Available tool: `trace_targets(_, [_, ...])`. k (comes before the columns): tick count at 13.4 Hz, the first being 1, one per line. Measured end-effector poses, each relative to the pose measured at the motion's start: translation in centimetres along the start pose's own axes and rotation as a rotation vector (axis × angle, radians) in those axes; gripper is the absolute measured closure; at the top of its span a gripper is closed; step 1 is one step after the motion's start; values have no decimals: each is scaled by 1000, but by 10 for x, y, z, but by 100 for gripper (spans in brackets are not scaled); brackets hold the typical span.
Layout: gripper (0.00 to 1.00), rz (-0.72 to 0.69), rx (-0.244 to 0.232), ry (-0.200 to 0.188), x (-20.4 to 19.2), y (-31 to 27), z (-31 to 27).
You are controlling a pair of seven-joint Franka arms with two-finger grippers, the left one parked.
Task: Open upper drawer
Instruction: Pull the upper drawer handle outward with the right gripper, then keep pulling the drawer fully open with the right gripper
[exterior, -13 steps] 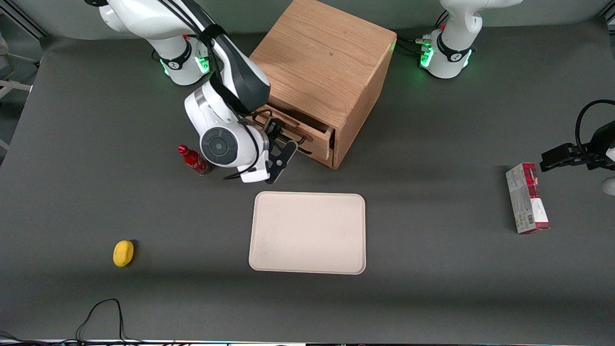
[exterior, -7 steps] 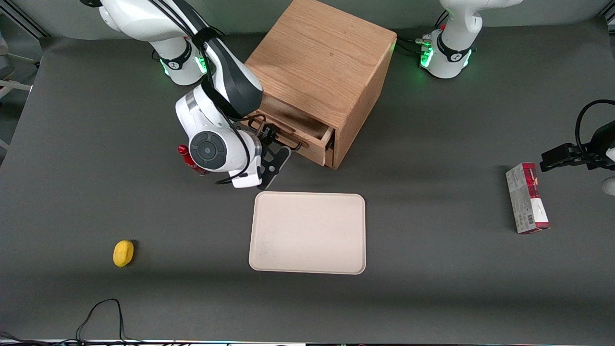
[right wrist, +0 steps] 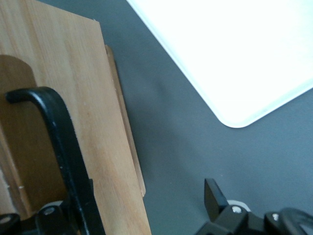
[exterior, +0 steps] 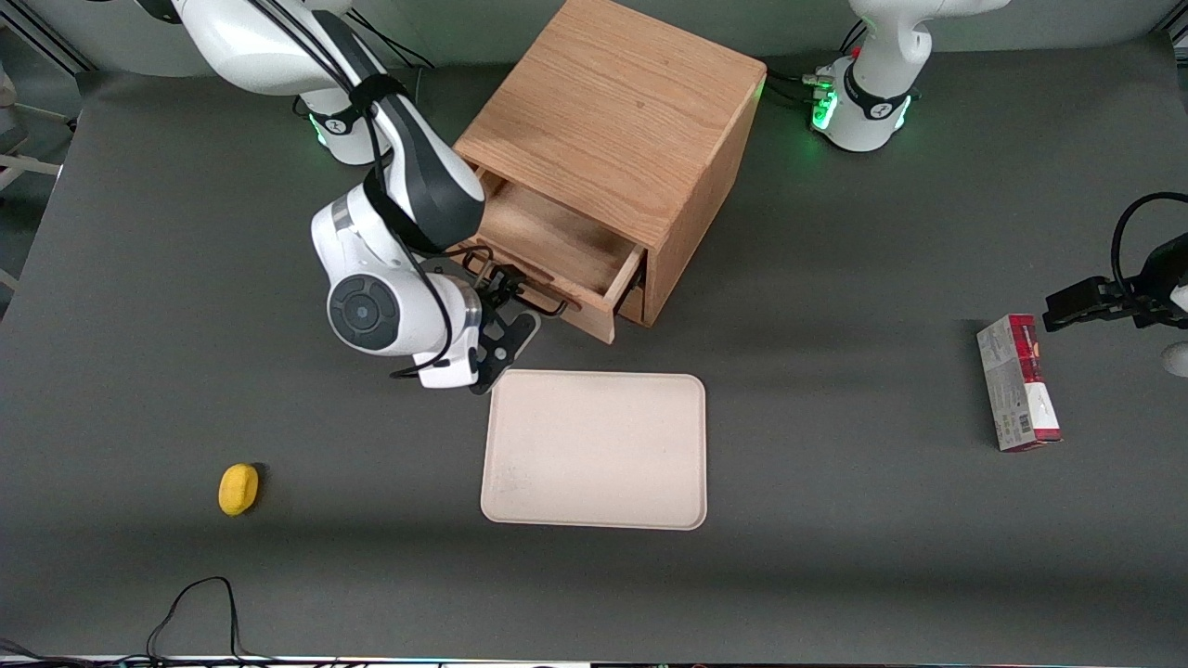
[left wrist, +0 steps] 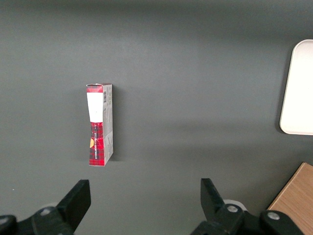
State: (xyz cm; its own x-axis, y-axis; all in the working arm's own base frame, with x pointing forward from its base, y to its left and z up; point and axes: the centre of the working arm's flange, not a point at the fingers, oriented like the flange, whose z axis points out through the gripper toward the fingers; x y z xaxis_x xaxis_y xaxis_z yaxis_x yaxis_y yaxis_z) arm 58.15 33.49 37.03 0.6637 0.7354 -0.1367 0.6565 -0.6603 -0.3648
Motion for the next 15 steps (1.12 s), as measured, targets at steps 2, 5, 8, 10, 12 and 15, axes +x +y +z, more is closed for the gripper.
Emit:
trace_targets(2, [0, 18, 1, 10, 0, 14, -3])
trace_targets(5, [0, 35, 1, 24, 2, 31, -6])
trace_targets(8, [0, 48, 0, 34, 2, 42, -10])
trace_targets(10, [0, 57, -1, 45, 4, 51, -13])
trace_targets(12, [0, 66, -3, 56, 5, 60, -17])
trace_targets(15, [0, 81, -5, 70, 5, 74, -21])
